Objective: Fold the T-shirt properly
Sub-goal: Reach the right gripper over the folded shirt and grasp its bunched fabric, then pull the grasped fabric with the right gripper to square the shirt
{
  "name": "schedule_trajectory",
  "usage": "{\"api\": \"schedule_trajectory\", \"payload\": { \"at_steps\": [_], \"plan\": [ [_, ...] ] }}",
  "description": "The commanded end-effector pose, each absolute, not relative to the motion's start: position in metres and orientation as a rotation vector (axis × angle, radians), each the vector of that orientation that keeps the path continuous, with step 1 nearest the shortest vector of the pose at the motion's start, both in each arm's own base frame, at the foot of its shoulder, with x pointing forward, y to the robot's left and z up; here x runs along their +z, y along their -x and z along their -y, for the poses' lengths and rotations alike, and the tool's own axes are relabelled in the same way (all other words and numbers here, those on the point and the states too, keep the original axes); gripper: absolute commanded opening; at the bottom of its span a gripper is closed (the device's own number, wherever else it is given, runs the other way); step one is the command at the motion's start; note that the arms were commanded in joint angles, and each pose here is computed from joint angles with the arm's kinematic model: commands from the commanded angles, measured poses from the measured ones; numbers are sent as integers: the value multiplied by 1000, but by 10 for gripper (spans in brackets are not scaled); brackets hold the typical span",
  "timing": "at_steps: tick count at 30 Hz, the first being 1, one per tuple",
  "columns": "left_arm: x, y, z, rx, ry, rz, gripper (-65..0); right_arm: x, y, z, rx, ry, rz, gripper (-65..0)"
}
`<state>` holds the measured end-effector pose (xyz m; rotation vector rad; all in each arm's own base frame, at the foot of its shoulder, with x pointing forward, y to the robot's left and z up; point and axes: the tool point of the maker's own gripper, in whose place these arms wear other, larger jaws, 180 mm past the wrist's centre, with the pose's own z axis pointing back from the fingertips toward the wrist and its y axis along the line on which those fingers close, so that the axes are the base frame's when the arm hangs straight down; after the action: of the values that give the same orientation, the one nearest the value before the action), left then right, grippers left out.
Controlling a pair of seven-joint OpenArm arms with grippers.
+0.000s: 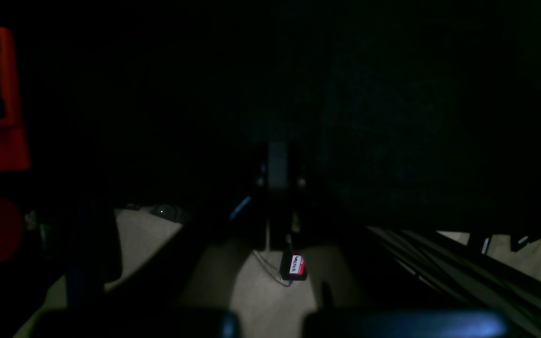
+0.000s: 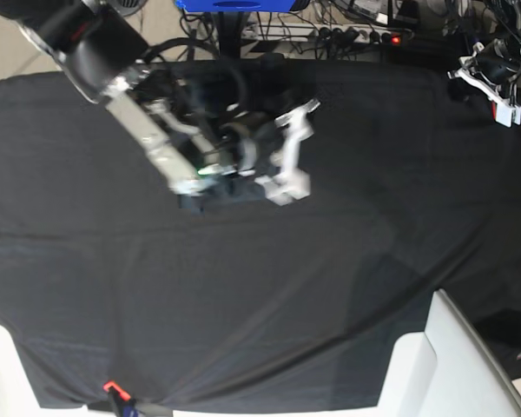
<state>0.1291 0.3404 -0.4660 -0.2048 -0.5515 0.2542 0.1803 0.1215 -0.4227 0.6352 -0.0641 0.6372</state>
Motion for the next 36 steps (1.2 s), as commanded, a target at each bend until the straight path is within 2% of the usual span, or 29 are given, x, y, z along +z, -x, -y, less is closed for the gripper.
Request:
{"api": "schedule_trajectory", "payload": {
  "at_steps": [1, 8, 10, 14, 17, 20, 25, 36],
  "plan": [
    [-456, -135, -349, 239, 192, 586, -650, -408, -190, -133, 682, -654, 108, -348],
    [-456, -136, -350, 238, 190, 586, -650, -375, -205, -153, 800, -659, 203, -350],
    [-456, -136, -350, 238, 190, 586, -650, -368, -211, -134, 801, -637, 254, -351],
    [-457, -133, -351, 247, 188, 583, -650, -361, -229, -82, 510, -606, 326, -362],
    [-462, -128, -353, 264, 193, 568, -650, -366, -232, -37, 337, -601, 383, -479],
    [-464, -127, -352, 268, 197, 563, -650, -381, -232, 2, 213, -578, 441, -650],
    [-463, -131, -350, 264, 200, 570, -650, -407, -226, 33, 118, -547, 438, -642],
    [-462, -132, -352, 269, 197, 573, -650, -444, -216, 46, 69, -507, 363, -642]
  ]
}}
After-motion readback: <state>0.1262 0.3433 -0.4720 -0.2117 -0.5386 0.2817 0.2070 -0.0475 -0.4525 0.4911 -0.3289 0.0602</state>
